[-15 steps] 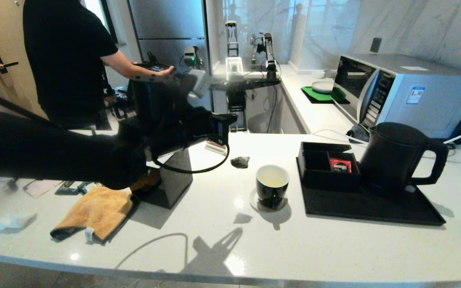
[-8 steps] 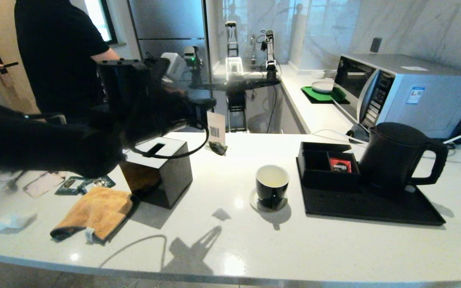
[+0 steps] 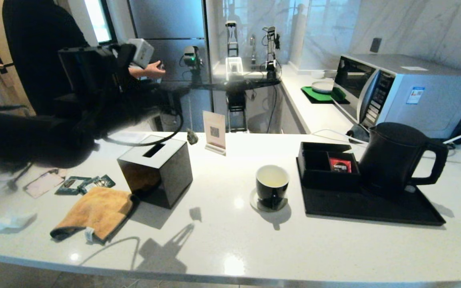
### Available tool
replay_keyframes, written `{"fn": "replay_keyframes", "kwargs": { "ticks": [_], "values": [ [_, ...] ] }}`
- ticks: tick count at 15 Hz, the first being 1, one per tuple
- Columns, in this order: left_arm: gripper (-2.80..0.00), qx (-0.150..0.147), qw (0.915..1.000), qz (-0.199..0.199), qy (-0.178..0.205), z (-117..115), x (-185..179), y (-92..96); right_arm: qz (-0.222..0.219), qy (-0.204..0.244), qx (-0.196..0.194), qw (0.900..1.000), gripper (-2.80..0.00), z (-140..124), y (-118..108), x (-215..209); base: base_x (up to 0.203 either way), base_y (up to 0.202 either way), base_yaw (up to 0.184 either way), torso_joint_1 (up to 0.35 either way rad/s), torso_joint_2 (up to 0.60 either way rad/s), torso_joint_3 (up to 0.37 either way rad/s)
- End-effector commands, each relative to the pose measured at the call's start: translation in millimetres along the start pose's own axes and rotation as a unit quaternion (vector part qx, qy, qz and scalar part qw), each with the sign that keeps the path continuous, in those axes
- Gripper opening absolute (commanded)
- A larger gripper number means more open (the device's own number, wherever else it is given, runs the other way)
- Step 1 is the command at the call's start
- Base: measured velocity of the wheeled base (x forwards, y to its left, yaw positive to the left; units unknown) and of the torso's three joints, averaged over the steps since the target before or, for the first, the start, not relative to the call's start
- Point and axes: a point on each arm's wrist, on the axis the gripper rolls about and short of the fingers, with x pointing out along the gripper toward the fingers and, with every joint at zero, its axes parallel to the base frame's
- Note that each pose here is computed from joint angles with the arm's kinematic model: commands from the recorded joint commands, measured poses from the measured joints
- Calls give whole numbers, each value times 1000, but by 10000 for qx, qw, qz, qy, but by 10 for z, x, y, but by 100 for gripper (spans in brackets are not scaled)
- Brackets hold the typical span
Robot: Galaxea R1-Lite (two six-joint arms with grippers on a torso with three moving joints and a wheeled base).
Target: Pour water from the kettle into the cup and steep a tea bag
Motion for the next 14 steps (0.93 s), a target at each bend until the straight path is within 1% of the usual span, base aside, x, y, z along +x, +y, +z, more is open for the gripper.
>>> {"fn": "replay_keyframes", "kwargs": {
  "ticks": [1,3,10,14],
  "values": [
    [-280,23,9999,142,-78,50,-54,105,4,8,-6,10000,-280,0,0,1,0,0,0,0,0,0],
    [-280,27,9997,243,-85,55,-78,183,-1,2,-4,10000,-280,0,0,0,0,0,0,0,0,0],
    [-280,24,9988,487,-61,44,-137,348,-1,8,-4,10000,-280,0,0,1,0,0,0,0,0,0],
    [-280,21,9978,665,-44,35,-183,472,2,3,-5,10000,-280,0,0,0,0,0,0,0,0,0]
  ]
}}
